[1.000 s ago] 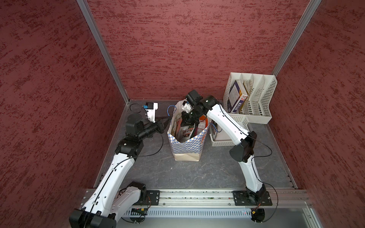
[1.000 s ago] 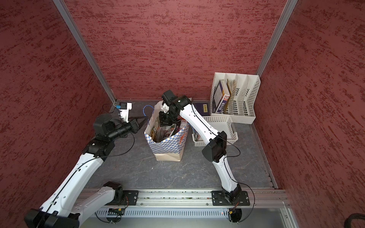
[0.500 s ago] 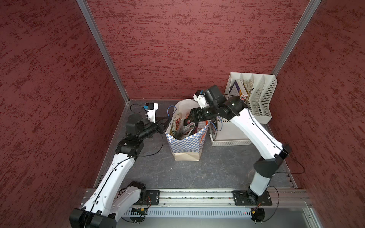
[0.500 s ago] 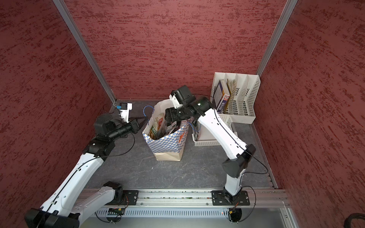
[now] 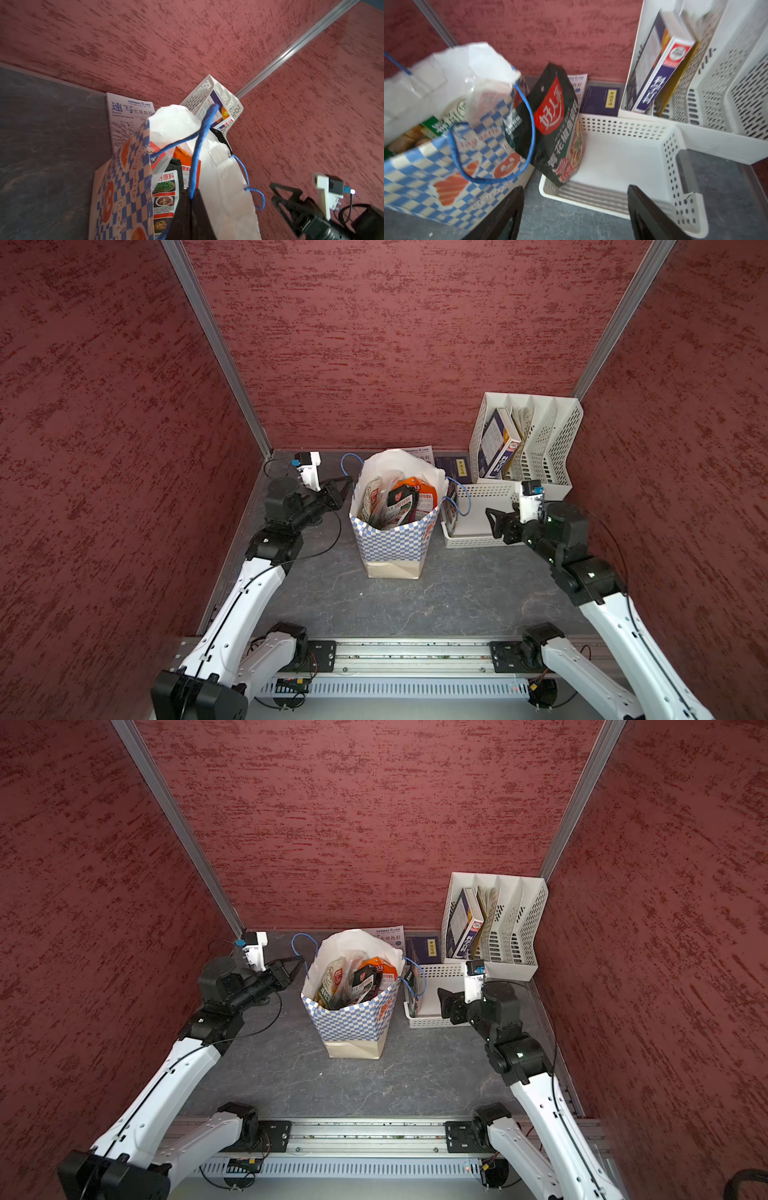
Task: Place the condiment packets inside the bag
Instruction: Pick up the condiment packet from the storage box.
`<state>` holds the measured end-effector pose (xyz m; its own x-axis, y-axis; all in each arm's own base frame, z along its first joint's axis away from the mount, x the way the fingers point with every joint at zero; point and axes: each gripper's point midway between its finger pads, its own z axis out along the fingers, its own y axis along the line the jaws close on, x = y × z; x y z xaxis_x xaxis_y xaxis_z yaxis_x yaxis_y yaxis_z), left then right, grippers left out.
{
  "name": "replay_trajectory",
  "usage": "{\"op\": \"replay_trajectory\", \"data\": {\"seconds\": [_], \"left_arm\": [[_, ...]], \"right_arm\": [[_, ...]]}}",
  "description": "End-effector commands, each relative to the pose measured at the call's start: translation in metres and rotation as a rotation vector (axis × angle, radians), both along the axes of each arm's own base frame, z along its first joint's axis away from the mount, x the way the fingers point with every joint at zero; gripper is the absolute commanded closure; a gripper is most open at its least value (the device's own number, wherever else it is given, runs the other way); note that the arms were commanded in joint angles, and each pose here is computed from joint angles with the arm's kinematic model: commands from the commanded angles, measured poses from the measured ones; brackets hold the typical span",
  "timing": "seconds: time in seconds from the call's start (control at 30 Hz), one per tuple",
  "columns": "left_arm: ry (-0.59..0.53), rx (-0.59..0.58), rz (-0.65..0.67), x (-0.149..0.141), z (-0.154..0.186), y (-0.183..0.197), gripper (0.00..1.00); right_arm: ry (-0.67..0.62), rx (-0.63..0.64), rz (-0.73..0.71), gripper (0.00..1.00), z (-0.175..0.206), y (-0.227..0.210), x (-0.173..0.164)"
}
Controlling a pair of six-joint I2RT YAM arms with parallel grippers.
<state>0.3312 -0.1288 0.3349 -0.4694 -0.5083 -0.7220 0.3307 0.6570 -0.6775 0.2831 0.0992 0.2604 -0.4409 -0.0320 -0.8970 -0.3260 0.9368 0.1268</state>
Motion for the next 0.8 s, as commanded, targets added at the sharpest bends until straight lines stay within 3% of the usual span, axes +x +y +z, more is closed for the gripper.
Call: {"op": "replay_trajectory", "data": {"seconds": [0.0, 0.2, 0.43, 0.7, 0.77], "left_arm": [[-0.084, 0.006, 0.145, 0.001, 0.02, 0.027, 1.0], [-0.124, 0.006, 0.023, -0.011, 0.027, 0.01, 1.0], [-0.159, 0.014, -0.03, -0.018, 0.034, 0.002, 1.0], [-0.16, 0.019, -0.054, -0.023, 0.035, -0.001, 1.0], [-0.164, 0.029, -0.054, -0.025, 0.035, 0.0, 1.0]], "right_arm": [[-0.134, 0.043, 0.186, 0.18, -0.003, 0.034, 0.015], [-0.167, 0.106, 0.319, 0.17, -0.041, 0.065, 0.041], [-0.09, 0.171, 0.239, 0.23, -0.07, 0.07, 0.084], [-0.047, 0.182, -0.051, 0.48, -0.098, 0.036, 0.121], [-0.045, 0.175, -0.066, 0.6, -0.102, 0.033, 0.122]]}}
